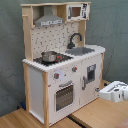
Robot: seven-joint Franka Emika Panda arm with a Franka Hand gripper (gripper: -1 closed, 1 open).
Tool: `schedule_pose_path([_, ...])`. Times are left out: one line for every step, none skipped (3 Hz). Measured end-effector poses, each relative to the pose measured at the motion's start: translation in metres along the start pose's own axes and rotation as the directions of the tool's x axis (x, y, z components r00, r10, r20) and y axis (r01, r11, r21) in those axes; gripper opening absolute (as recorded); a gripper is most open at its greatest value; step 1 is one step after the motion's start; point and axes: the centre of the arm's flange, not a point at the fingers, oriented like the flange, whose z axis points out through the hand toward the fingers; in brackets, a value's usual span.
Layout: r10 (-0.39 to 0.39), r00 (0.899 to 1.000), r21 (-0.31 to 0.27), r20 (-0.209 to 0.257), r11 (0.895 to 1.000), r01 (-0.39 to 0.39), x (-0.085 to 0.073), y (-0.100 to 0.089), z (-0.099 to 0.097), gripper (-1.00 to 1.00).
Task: Play with the kitchen
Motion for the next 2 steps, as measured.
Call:
schedule_pose_path([0.057, 0.998, 0.0, 0.01, 0.998, -0.057, -0.022, 0.028, 0.01, 1.0])
schedule_pose_path([0.052, 0.998, 0.016, 0.04, 0.998, -0.053, -0.03, 0.028, 0.042, 1.0])
